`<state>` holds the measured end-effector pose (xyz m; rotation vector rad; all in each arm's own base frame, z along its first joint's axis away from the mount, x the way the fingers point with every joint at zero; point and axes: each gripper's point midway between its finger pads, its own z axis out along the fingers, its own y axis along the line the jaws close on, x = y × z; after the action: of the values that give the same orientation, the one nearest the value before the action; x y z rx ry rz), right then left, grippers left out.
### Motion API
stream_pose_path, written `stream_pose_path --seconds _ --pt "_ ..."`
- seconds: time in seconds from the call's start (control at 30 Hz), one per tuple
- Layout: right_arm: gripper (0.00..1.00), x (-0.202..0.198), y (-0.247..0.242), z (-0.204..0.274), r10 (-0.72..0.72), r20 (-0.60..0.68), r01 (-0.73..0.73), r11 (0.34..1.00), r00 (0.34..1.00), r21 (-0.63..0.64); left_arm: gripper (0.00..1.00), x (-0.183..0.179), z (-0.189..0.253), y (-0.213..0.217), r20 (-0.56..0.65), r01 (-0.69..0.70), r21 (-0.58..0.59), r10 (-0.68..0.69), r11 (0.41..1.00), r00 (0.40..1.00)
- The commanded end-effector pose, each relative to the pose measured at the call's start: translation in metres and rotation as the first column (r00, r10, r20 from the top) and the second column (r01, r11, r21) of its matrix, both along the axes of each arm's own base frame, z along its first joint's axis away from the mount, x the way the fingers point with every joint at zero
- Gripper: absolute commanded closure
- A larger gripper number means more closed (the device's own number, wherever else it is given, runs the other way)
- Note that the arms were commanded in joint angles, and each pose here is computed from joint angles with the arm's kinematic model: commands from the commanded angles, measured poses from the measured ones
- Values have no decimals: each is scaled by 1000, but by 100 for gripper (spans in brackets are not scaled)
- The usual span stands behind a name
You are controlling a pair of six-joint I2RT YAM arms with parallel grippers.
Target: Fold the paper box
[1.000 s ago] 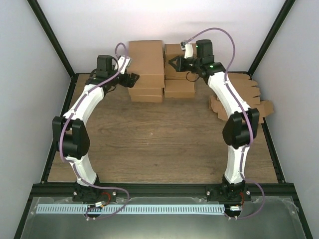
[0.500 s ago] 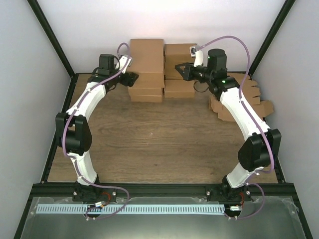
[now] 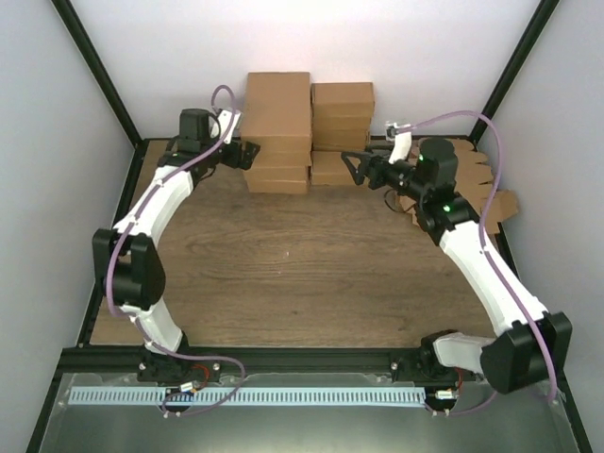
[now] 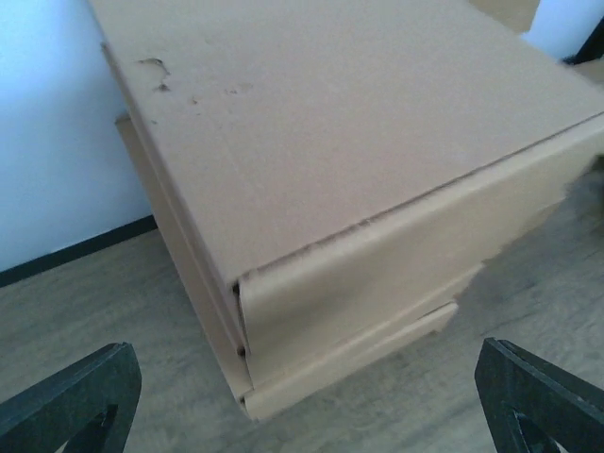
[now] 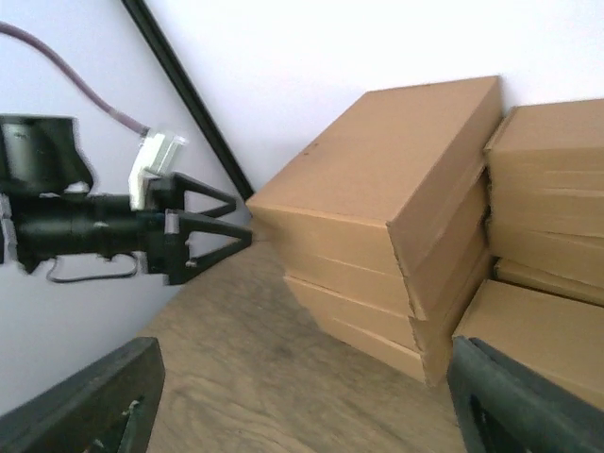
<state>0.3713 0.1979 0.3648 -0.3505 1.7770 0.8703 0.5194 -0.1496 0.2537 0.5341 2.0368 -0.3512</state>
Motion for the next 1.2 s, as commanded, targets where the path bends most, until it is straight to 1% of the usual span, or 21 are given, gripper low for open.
stream_pose_path --seconds 0.0,0.1,0.17,0.2,0.27,0.33,0.37,0.43,0.47,0.5,0.57,0.6,0.67,0.73,0.8,0.87,0.93,1.03,1.1,1.17 --pt "9 -14 -30 20 -147 145 146 989 979 14 0 -36 65 13 111 -91 -135 107 987 988" --pt "7 -28 -42 11 -200 165 197 980 966 33 0 -62 74 22 105 -162 -245 192 956 976" --pt "1 -39 -48 -2 -214 178 210 977 961 38 0 -83 75 25 121 -172 -294 215 940 969" --pt "0 -41 -51 -10 -225 176 222 974 958 37 0 -93 69 27 122 -185 -307 231 934 965" --pt "0 -42 -59 -30 -264 169 264 964 950 23 0 -112 58 36 126 -218 -318 269 923 955" --pt "0 -41 -66 -54 -299 173 306 952 939 -15 0 -124 39 52 101 -305 -312 350 900 931" --pt "0 -42 -68 -62 -299 209 312 949 931 -34 0 -131 22 60 86 -341 -293 380 893 921" --pt "0 -49 -67 -78 -267 269 296 952 926 -75 0 -141 2 71 96 -383 -261 419 886 903" --pt "0 -52 -68 -86 -260 297 299 950 919 -93 0 -146 -7 79 104 -414 -250 449 875 887" --pt "0 -54 -71 -92 -264 324 312 944 908 -106 0 -151 -9 91 120 -466 -253 505 848 855" --pt "0 -54 -81 -102 -310 353 368 924 883 -108 0 -159 -16 110 155 -537 -261 584 802 797" --pt "0 -53 -86 -105 -337 365 397 912 868 -103 0 -163 -17 115 181 -548 -272 601 791 778" --pt "0 -49 -92 -115 -361 372 428 897 855 -111 0 -167 -19 119 245 -539 -276 601 795 761" --pt "0 -41 -99 -127 -388 357 458 878 850 -136 0 -168 -27 122 292 -540 -250 594 804 749" --pt "0 -32 -111 -141 -422 342 494 855 840 -159 0 -166 -40 132 314 -591 -201 623 781 717" --pt "1 -23 -137 -154 -487 316 549 824 814 -143 0 -161 -55 143 325 -645 -145 652 750 685" --pt "2 -19 -155 -169 -527 306 585 799 793 -142 0 -155 -66 152 336 -676 -123 672 726 660" --pt "4 -10 -164 -190 -524 315 597 773 791 -215 0 -147 -82 160 329 -684 -111 676 721 659" --pt "3 -9 -167 -199 -530 320 604 769 786 -211 0 -142 -91 170 312 -696 -121 693 708 651" --pt "3 -6 -168 -199 -531 346 612 768 774 -191 0 -140 -96 175 312 -695 -132 695 707 648"
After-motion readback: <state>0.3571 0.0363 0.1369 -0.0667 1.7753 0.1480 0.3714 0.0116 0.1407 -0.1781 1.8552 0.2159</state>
